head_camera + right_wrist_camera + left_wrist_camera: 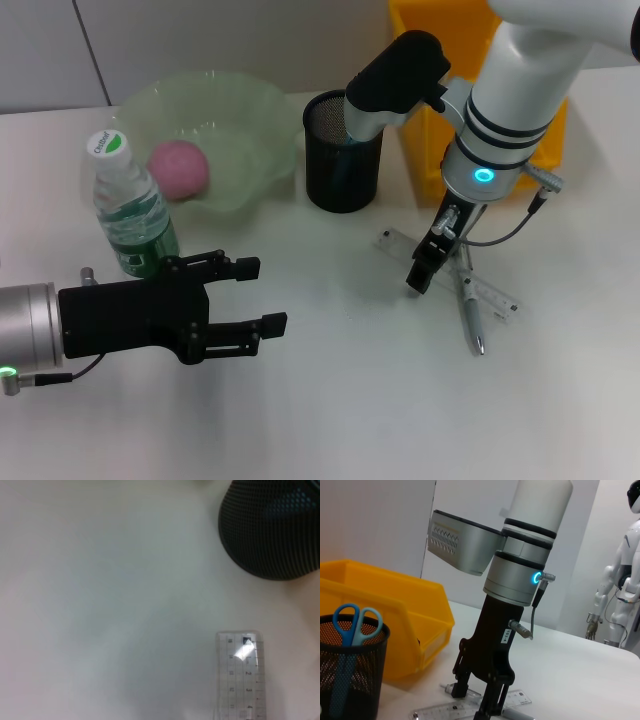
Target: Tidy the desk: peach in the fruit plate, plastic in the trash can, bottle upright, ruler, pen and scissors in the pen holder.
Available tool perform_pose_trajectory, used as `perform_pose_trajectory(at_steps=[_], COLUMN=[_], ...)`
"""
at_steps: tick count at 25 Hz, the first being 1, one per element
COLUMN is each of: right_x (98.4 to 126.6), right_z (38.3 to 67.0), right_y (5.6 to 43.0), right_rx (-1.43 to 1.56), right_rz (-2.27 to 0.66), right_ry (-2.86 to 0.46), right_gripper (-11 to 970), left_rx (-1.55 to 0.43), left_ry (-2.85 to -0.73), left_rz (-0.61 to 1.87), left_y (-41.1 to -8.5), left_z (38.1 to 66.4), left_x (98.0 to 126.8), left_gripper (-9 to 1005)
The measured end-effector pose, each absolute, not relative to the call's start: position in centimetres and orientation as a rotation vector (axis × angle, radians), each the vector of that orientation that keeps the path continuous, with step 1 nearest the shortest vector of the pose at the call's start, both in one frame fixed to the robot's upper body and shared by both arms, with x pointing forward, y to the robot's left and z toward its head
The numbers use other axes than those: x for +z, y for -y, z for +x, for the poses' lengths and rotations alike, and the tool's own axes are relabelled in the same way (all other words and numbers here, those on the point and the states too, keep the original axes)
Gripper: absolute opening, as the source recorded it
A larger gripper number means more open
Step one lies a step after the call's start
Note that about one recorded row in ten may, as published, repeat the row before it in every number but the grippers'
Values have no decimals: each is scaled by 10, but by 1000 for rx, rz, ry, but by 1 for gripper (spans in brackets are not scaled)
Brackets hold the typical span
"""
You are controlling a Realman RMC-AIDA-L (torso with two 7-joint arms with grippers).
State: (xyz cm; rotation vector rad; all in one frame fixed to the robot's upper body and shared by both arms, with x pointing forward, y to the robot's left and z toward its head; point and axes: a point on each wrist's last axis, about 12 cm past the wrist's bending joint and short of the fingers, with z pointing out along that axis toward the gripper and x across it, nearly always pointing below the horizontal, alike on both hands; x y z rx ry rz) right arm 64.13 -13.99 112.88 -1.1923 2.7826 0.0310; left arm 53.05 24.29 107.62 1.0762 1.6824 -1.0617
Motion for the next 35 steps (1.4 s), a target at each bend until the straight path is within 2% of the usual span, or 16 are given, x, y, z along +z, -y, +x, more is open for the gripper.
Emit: perform_pose_trajectory(at_steps=[11, 25, 35], right_x=[1128, 1128, 1128], right_z=[641, 641, 641], right_y=[140, 140, 139], right_rx=[30, 11, 12], right_rz=[-1188, -1201, -1199], right_ry=[-2784, -2783, -2784], right_gripper=[699, 544, 543], left_rx=[-1060, -1060, -1058], left_ry=[-1682, -1679, -1676], left_rz=[1076, 1076, 1079], left_y=[-244, -244, -244], left_z=[531, 531, 531], left_x=[1077, 1077, 1078], left_gripper=[802, 802, 802])
